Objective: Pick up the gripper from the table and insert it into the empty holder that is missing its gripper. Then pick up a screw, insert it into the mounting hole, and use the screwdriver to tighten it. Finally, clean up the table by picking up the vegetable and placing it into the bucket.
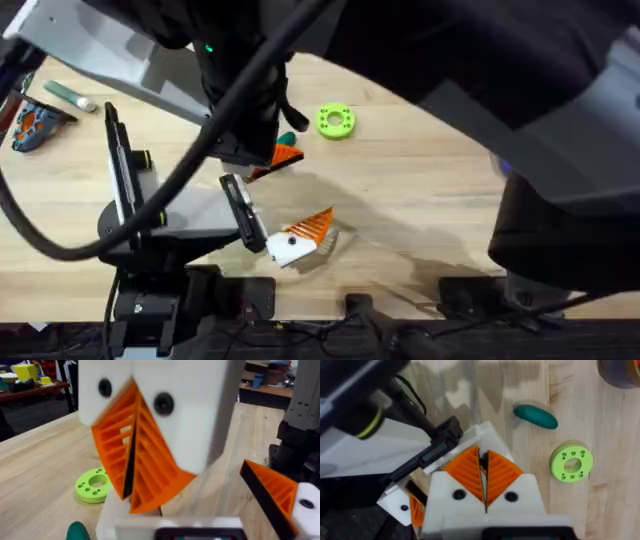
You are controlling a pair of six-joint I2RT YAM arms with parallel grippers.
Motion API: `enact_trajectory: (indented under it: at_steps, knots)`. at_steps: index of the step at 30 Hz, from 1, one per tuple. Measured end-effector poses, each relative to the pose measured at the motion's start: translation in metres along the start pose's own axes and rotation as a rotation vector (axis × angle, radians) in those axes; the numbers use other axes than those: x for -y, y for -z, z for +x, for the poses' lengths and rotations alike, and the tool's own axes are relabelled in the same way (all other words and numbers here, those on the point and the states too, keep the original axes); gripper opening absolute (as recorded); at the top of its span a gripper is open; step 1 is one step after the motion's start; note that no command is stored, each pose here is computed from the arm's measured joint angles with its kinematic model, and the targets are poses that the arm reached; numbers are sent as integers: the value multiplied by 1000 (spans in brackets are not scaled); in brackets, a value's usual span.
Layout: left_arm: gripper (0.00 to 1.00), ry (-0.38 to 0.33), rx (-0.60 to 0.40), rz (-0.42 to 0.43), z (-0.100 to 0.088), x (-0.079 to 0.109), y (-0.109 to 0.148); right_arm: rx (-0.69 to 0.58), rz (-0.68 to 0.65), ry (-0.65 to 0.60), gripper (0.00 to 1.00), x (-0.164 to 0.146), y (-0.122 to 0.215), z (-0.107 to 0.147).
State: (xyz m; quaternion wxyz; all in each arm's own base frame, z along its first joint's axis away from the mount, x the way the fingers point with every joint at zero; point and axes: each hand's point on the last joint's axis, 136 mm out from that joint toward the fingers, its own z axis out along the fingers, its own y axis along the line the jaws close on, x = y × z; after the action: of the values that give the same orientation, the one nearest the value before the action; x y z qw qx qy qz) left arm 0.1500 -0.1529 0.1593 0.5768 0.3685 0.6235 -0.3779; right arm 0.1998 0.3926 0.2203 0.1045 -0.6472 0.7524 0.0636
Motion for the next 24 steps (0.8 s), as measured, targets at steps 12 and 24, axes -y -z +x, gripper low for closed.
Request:
enact_trajectory:
  at_steps: [12, 24]
  knots:
    - [985, 1, 0, 0, 0, 0, 0, -3, 8, -5, 4, 2, 0, 1]
    - [986, -4, 0, 1, 0, 0, 0, -20, 18, -20, 4, 10, -4, 5]
